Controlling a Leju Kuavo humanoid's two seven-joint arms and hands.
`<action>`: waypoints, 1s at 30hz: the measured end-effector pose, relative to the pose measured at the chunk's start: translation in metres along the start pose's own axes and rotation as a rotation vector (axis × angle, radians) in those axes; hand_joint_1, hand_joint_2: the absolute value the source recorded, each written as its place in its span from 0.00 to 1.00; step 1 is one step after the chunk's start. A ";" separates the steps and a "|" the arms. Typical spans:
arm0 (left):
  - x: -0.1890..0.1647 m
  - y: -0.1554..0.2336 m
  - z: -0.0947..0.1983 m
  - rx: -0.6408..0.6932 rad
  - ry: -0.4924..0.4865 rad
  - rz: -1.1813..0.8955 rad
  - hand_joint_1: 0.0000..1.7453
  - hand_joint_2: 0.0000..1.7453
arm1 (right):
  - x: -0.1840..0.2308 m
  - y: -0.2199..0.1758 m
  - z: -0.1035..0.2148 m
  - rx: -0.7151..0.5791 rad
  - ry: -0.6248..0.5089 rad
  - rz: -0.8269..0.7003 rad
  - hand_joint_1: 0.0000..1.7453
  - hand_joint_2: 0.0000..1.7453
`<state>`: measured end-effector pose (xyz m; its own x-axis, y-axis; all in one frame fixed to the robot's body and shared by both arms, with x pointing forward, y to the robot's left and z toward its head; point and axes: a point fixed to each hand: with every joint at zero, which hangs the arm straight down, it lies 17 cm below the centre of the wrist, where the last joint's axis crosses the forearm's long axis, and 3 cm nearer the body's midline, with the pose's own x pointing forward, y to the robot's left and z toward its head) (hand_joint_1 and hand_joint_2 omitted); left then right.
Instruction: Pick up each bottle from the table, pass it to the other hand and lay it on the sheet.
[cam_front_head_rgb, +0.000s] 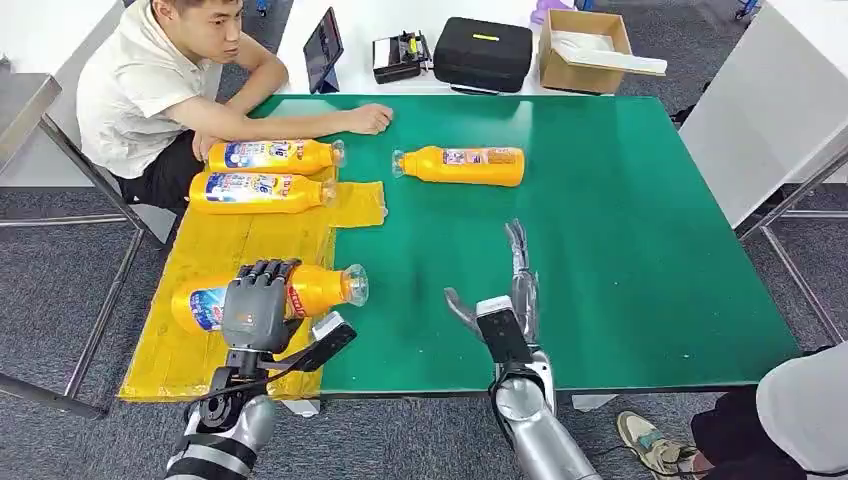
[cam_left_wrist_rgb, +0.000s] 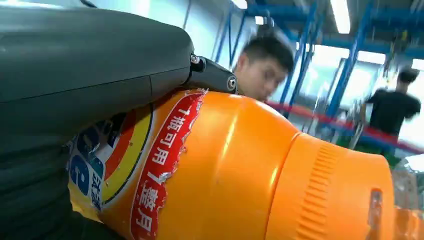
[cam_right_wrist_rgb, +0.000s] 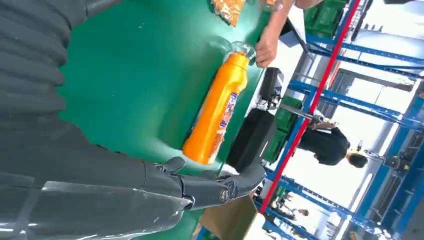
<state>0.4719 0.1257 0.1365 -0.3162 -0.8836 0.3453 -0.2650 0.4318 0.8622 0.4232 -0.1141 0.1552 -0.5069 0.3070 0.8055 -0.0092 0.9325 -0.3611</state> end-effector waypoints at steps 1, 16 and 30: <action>0.000 -0.006 -0.002 -0.028 0.001 0.001 1.00 1.00 | 0.001 -0.001 -0.001 -0.003 0.001 -0.011 0.00 1.00; -0.015 -0.070 -0.013 -0.352 -0.009 -0.032 1.00 1.00 | -0.002 -0.003 -0.004 -0.027 0.046 -0.141 0.00 1.00; -0.034 -0.109 -0.004 -0.614 -0.005 -0.129 0.00 1.00 | -0.015 -0.004 0.000 -0.030 0.096 -0.182 0.00 1.00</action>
<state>0.5149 0.1076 0.0321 -0.3213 -0.9202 0.2234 0.2697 0.1372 0.9531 0.4307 -0.1221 0.1440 -0.4146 0.1482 0.8978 -0.0668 0.9790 -0.1925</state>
